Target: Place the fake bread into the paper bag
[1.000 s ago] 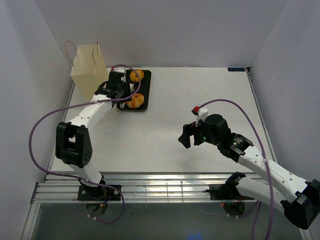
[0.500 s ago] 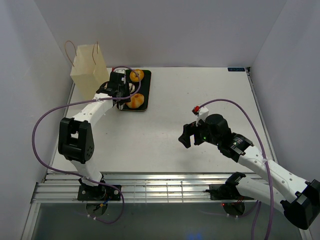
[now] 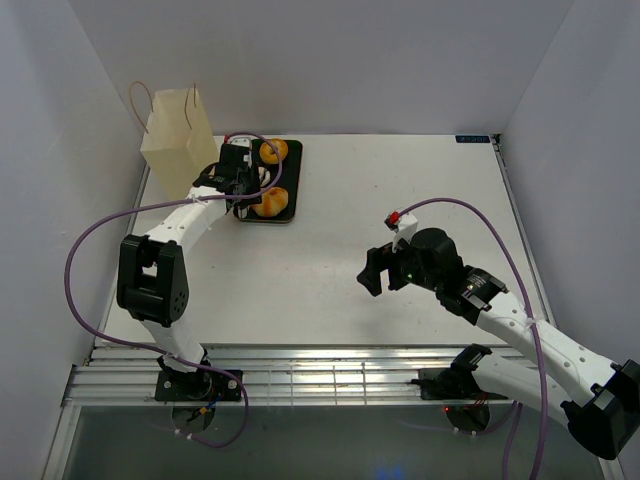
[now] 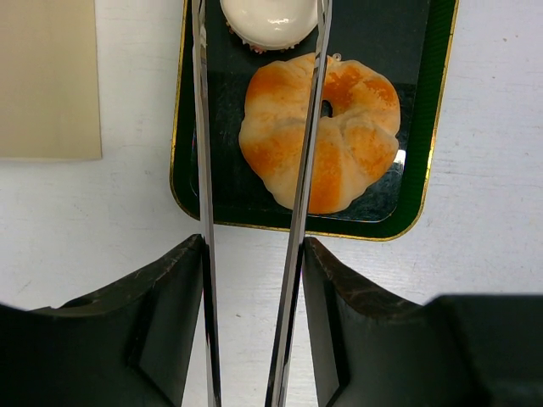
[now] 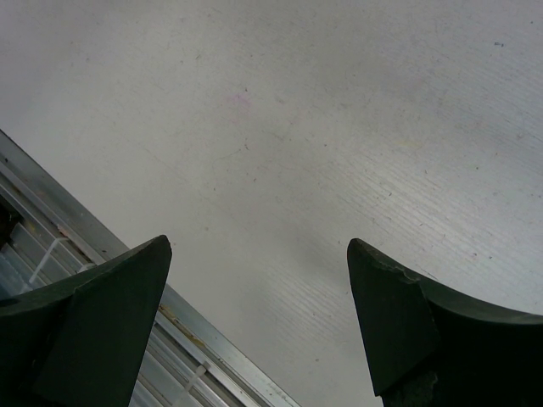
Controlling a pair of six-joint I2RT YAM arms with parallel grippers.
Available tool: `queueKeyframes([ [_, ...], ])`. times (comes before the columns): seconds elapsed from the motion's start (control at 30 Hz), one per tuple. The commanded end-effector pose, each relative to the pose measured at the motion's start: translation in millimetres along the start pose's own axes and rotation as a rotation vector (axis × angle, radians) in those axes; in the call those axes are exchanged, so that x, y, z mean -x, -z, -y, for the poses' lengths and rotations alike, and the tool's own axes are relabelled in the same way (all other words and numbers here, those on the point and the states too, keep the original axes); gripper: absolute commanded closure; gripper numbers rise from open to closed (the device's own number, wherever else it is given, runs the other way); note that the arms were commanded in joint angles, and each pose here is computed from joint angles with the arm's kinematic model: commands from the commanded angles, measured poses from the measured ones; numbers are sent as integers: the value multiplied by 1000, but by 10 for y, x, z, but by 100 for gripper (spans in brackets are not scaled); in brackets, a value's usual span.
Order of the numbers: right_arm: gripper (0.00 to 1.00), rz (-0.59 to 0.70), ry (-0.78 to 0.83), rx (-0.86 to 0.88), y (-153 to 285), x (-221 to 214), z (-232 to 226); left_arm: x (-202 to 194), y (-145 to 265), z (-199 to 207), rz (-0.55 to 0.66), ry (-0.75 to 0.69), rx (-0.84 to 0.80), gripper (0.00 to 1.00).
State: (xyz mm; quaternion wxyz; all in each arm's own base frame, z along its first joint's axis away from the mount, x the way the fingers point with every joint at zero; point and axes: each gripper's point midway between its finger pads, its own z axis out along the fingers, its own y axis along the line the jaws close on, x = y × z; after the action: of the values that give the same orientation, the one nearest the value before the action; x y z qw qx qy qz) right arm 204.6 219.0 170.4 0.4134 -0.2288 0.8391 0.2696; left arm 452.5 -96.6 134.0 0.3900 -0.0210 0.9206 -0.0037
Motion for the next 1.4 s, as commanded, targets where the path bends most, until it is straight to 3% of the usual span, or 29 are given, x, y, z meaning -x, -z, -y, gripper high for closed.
queueKeyframes([
  [0.0,10,60,12,10,67,200,-38,188,105,5,63,11,-15,42],
  [1.37,10,60,6,10,74,173,-27,124,67,22,57,34,-39,40],
])
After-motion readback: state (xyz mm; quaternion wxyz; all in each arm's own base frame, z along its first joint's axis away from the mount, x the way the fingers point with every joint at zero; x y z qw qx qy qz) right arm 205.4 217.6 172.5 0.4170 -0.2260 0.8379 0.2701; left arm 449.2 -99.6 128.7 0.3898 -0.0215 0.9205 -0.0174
